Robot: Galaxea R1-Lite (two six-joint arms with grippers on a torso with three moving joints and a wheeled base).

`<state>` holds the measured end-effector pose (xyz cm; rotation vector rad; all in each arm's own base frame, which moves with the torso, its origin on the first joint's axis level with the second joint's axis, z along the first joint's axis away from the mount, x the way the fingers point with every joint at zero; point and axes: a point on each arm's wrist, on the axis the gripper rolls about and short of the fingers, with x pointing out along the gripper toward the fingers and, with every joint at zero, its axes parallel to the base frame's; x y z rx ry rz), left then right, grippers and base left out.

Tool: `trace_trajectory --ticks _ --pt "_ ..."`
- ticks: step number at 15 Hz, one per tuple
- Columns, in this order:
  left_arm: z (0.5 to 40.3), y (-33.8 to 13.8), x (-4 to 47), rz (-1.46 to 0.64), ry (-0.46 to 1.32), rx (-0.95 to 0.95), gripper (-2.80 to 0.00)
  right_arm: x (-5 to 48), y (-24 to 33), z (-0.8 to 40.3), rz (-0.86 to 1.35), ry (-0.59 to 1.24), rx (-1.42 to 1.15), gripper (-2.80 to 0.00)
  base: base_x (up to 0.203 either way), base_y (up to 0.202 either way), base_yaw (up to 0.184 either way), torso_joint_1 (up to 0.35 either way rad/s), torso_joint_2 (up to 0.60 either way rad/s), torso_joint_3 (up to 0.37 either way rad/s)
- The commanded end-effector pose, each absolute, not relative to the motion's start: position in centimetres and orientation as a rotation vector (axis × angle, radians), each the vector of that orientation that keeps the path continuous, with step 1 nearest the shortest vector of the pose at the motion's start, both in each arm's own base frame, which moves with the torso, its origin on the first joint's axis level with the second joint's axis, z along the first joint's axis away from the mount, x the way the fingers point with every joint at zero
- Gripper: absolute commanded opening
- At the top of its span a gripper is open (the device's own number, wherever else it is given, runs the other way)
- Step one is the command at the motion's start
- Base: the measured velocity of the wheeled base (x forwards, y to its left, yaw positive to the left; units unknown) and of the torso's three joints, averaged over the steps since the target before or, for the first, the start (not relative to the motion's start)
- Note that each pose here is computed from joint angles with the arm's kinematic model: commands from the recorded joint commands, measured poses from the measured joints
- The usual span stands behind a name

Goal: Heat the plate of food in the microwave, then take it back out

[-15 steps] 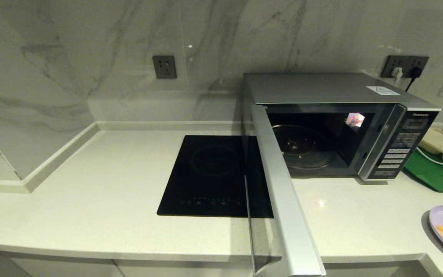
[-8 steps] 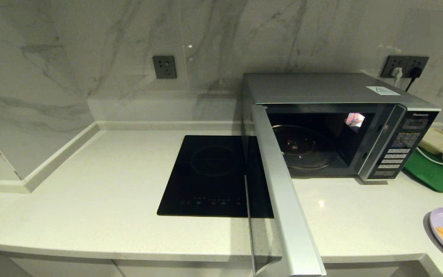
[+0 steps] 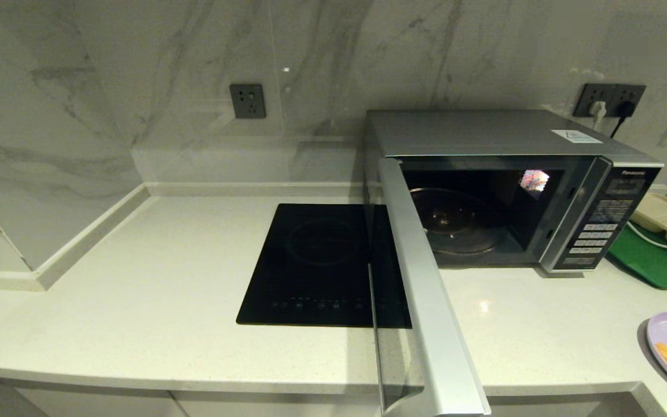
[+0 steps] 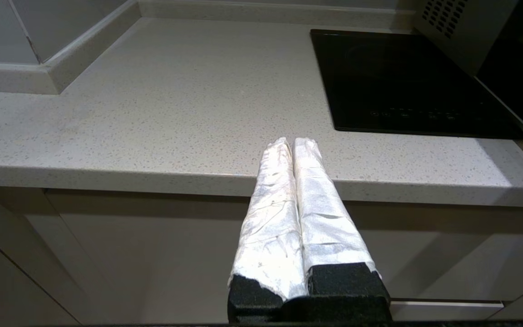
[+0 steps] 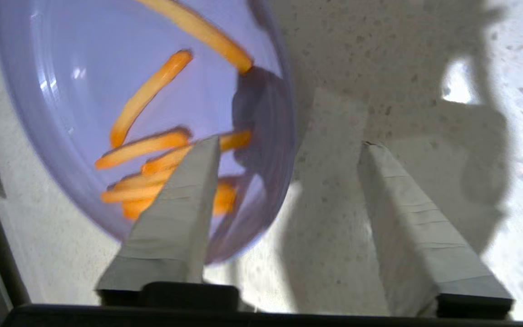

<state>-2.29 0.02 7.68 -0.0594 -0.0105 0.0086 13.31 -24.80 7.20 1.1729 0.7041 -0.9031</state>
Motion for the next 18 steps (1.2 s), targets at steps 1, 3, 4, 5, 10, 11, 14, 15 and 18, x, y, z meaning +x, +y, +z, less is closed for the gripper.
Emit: trace_trajectory --ticks 1,3,4,5,10,11,14,15,18 --pt "7.7 0.0 -2.3 0.009 -0.010 -0.060 -2.80 12.2 -22.8 10.7 -0.872 0.617 1.089 0.00 0.000 0.000 0.000 0.000 0.00 0.000" --pt "7.7 0.0 -2.3 0.009 -0.011 -0.060 -2.80 11.0 -20.2 14.2 -0.818 0.565 1.043 0.00 0.000 0.000 0.000 0.000 0.00 0.000" --pt "7.7 0.0 -2.3 0.009 -0.011 -0.060 -2.80 10.4 -18.7 15.8 -0.783 0.567 1.044 0.00 0.000 0.000 0.000 0.000 0.00 0.000" --pt "7.7 0.0 -2.3 0.009 -0.010 -0.060 -2.80 9.6 -16.9 17.7 -0.732 0.595 1.071 0.00 0.000 0.000 0.000 0.000 0.00 0.000" --pt "7.7 0.0 -2.3 0.009 -0.011 -0.061 -2.80 7.8 -8.0 26.3 -0.430 0.658 0.981 -2.80 0.000 0.000 0.000 0.000 0.00 0.000" --pt "7.7 0.0 -2.3 0.009 -0.011 -0.060 -2.80 7.7 -6.9 27.2 -0.382 0.673 0.973 -2.80 0.000 0.000 0.000 0.000 0.00 0.000" --pt "7.7 0.0 -2.3 0.009 -0.011 -0.060 -2.80 7.6 -4.8 29.6 -0.287 0.684 0.995 -2.80 0.000 0.000 0.000 0.000 0.00 0.000" --pt "7.7 0.0 -2.3 0.009 -0.010 -0.060 -2.80 7.5 -4.2 30.5 -0.253 0.690 0.994 -2.80 0.000 0.000 0.000 0.000 0.00 0.000" --pt "7.7 0.0 -2.3 0.009 -0.011 -0.060 -2.80 7.1 -2.4 33.1 -0.121 0.708 0.971 -2.80 0.000 0.000 0.000 0.000 0.00 0.000"
